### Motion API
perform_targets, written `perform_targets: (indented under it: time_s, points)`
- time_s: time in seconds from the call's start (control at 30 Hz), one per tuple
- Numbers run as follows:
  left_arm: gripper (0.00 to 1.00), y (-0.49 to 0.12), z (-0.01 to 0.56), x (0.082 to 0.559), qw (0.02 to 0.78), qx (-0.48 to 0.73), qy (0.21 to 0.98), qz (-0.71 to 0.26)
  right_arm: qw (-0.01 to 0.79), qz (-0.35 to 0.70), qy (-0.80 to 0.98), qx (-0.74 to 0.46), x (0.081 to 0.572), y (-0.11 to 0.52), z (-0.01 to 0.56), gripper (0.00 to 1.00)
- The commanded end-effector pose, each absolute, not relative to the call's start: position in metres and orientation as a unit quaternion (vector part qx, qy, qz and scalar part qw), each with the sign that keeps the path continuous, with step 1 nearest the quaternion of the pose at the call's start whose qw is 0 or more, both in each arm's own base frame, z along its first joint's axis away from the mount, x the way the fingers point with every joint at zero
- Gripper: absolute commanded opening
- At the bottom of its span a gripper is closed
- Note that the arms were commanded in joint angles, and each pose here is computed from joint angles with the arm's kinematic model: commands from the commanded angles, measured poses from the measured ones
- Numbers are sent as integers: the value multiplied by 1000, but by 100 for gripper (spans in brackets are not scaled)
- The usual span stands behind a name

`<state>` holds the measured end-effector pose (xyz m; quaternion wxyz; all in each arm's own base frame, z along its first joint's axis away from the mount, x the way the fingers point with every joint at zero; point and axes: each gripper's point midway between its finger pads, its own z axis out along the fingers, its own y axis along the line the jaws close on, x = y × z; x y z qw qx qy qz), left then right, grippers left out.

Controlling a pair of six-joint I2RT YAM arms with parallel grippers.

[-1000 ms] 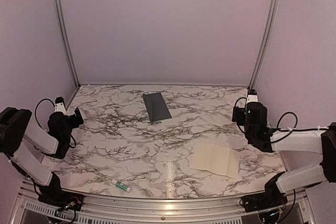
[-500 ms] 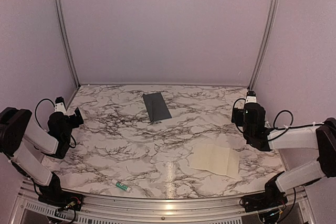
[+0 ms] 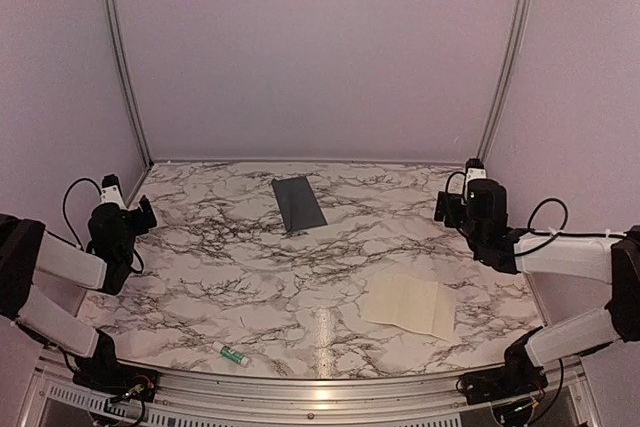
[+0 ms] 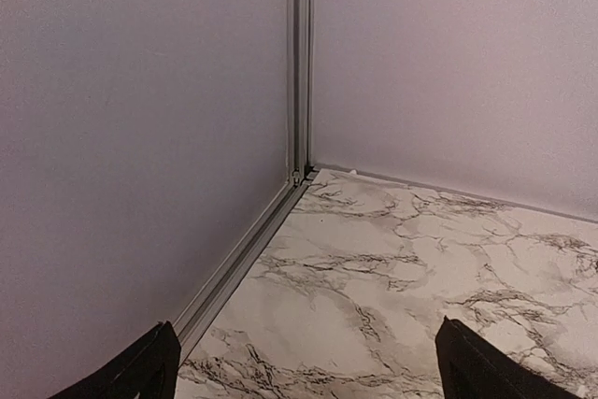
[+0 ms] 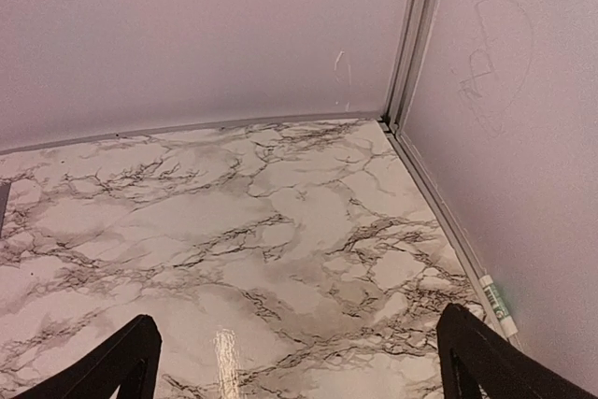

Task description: Place the letter into the envelope and seal it

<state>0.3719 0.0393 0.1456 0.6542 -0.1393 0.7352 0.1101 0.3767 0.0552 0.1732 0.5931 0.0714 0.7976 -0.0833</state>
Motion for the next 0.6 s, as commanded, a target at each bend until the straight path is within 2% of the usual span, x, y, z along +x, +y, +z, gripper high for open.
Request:
perform_targets:
  time_s: [0.0,0.17,0.33,0.57]
  points:
    - [99,41,172,364,661,-153,724,125,575,-8,817,40,384,86,190,99]
    - [99,31,203,363,653,-184,733,57,535,28,844,16,371,115,189,98]
    - [99,-2,221,358,645,-223,715,-148,461,73,884,6,343,154,164,98]
    - [99,-96,236,356,588,-45,745,-313,382,126,915,-31,288,199,124,99]
